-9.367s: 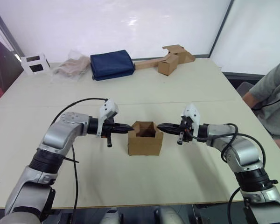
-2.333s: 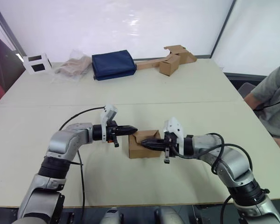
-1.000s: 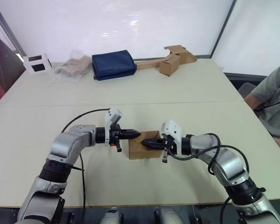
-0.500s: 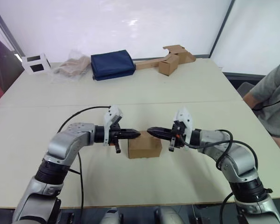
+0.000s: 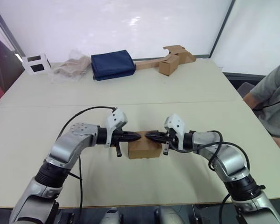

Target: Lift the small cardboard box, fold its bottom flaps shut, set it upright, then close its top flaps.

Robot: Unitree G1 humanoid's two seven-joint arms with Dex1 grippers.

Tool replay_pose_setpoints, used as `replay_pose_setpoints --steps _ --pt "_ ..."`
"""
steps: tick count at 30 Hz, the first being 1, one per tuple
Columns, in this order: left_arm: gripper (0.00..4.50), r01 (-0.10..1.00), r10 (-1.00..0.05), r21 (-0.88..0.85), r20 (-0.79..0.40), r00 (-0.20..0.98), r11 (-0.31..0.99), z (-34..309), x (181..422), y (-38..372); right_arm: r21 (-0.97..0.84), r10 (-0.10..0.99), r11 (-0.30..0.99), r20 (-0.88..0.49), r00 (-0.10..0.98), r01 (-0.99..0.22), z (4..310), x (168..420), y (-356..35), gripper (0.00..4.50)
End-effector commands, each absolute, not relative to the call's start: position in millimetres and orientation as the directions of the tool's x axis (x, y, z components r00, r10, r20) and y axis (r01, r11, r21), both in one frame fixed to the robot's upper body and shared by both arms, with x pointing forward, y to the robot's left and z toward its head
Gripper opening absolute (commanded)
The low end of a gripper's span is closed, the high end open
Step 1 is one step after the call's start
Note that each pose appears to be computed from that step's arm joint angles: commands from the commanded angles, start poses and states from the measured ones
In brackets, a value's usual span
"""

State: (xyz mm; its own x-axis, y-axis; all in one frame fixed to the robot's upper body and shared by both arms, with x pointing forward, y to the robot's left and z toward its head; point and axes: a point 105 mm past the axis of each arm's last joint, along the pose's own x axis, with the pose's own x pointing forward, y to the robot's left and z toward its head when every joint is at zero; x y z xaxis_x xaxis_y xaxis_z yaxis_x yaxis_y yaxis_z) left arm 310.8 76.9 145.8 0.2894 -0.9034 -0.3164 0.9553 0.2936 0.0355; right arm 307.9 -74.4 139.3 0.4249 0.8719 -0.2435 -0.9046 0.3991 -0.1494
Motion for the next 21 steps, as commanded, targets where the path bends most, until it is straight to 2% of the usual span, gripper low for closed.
replay_pose_setpoints --steps 1,7,10,13,15,18,21 --pt "0.05 0.952 -0.896 0.036 -0.329 0.299 0.304 140.0 310.0 80.2 -0.159 0.871 0.395 -0.25 0.424 -0.905 137.5 306.8 -75.3 0.0" --pt "0.05 0.93 -0.914 -0.024 -0.192 0.357 0.368 166.6 316.5 81.8 -0.146 0.881 0.407 -0.199 0.43 -0.901 147.0 306.5 -77.8 0.0" --pt "0.05 0.885 -0.89 0.092 0.018 0.456 0.456 203.6 317.1 93.6 -0.143 0.876 0.471 -0.038 0.48 -0.871 173.7 309.7 -84.7 0.0" --pt "0.05 0.853 -0.854 0.062 -0.006 0.52 0.519 205.8 316.9 108.3 -0.016 0.842 0.528 0.144 0.521 -0.849 204.2 308.7 -96.6 0.0" --pt "0.05 0.832 -0.832 0.054 -0.021 0.554 0.553 208.0 317.8 121.2 0.05 0.821 0.535 0.205 0.533 -0.843 214.4 304.7 -105.1 0.0" --pt "0.05 0.796 -0.794 0.061 -0.055 0.606 0.603 209.8 313.4 149.9 0.121 0.807 0.535 0.22 0.548 -0.836 217.7 292.3 -121.3 0.0" --pt "0.05 0.757 -0.749 0.056 -0.116 0.652 0.651 197.1 306.1 169.5 0.15 0.787 0.571 0.178 0.591 -0.807 211.5 284.7 -138.5 0.0"
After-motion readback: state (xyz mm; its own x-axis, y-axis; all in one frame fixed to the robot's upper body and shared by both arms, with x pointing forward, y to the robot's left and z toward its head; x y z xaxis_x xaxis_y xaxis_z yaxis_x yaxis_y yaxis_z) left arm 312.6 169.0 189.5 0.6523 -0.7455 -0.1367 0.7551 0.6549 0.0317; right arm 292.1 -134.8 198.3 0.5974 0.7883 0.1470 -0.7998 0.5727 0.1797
